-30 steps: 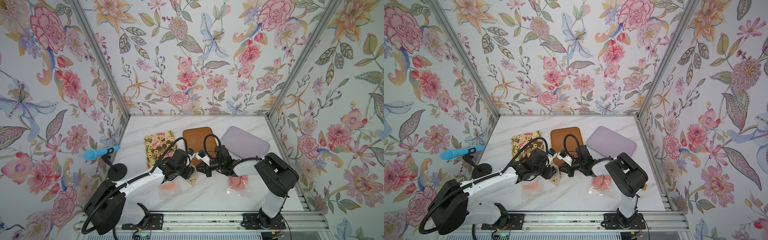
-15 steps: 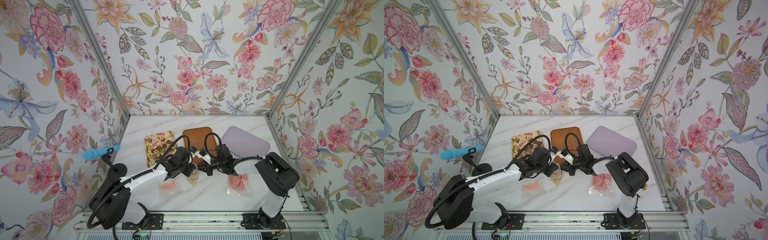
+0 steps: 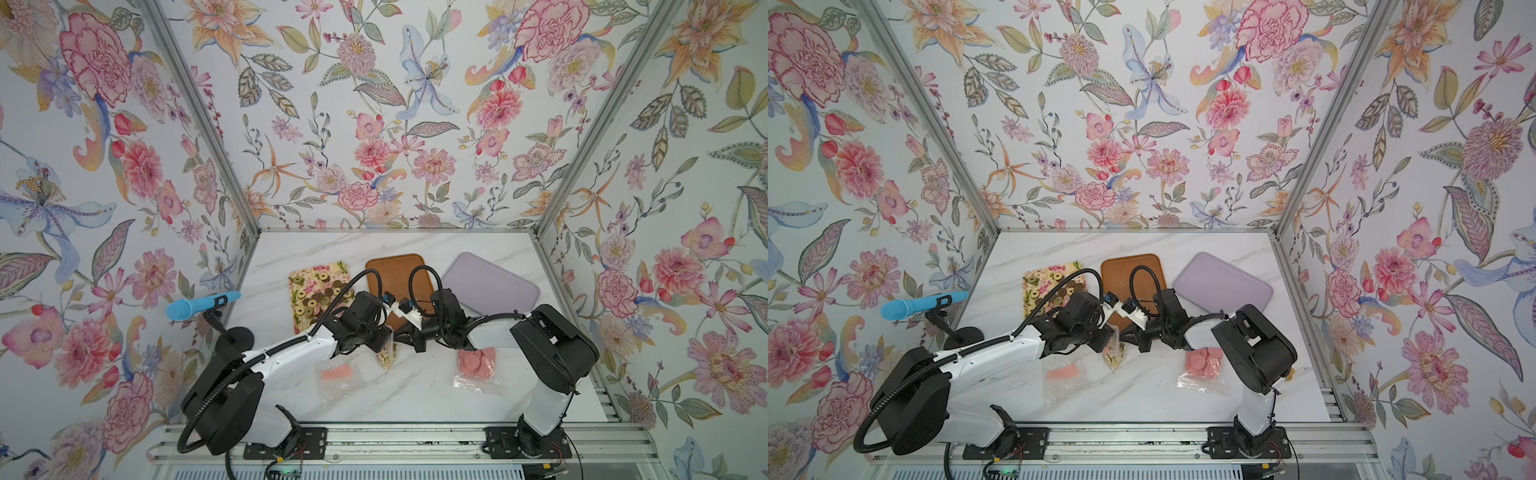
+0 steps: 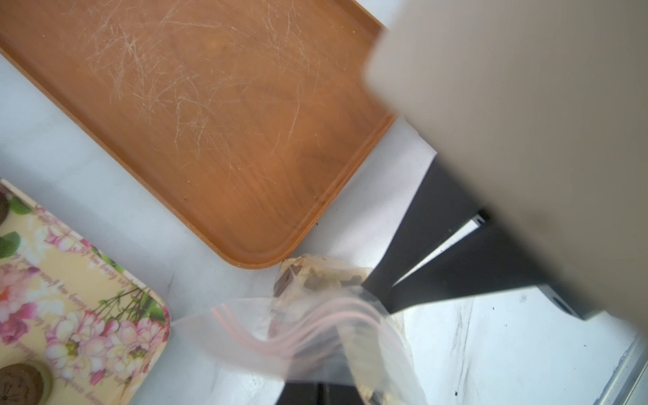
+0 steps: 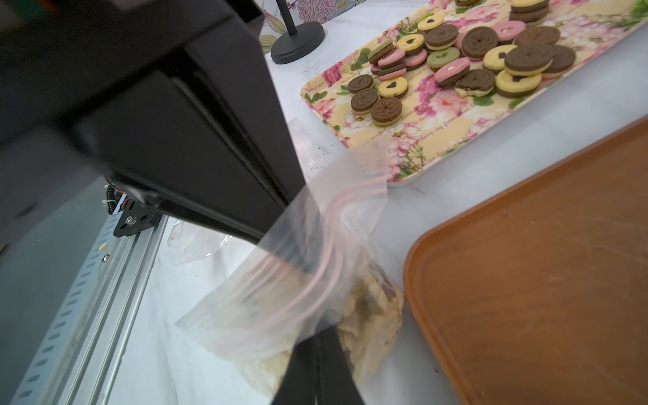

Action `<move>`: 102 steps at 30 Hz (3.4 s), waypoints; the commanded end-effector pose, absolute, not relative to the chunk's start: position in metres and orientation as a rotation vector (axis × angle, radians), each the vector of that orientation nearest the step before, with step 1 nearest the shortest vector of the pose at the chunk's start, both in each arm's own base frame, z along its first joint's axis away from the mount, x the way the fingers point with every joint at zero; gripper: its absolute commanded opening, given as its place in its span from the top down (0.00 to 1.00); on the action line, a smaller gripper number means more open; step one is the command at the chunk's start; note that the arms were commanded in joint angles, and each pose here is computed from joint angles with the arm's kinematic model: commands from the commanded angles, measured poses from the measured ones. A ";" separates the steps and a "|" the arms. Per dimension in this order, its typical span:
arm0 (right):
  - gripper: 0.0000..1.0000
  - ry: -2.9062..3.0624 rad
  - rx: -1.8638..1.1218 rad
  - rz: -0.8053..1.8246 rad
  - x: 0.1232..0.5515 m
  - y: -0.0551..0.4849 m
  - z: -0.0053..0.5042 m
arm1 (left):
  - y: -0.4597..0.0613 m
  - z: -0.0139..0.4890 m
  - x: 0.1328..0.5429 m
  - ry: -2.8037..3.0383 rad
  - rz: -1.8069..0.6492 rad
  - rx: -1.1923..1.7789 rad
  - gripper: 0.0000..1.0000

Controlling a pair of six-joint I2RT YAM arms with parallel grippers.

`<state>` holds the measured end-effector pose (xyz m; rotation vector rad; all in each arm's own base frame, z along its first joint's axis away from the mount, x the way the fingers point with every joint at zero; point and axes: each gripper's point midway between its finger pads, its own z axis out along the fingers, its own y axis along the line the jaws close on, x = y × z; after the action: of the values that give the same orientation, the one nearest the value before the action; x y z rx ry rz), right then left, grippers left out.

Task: Pour cookies out of the ziploc bag
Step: Open the ziploc bag at the center of the board.

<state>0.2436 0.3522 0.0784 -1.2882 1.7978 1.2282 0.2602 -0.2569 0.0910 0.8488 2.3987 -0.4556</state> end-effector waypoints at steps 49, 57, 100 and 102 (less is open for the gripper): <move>0.83 1.971 -0.912 0.929 0.279 0.277 0.078 | -0.213 0.092 0.259 2.407 -0.412 0.707 1.00; 0.64 1.938 -0.912 0.917 0.282 0.279 0.115 | -0.220 0.105 0.252 2.334 -0.503 0.728 1.00; 0.51 1.970 -0.944 0.901 0.272 0.367 0.154 | -0.223 0.123 0.250 2.244 -0.556 0.709 1.00; 0.52 1.951 -0.938 0.916 0.273 0.368 0.158 | -0.223 0.122 0.250 2.248 -0.555 0.712 1.00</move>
<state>0.2672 0.3623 0.1359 -0.9395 2.0268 0.8918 0.2502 -0.2212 0.1202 0.7046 2.2607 -0.5365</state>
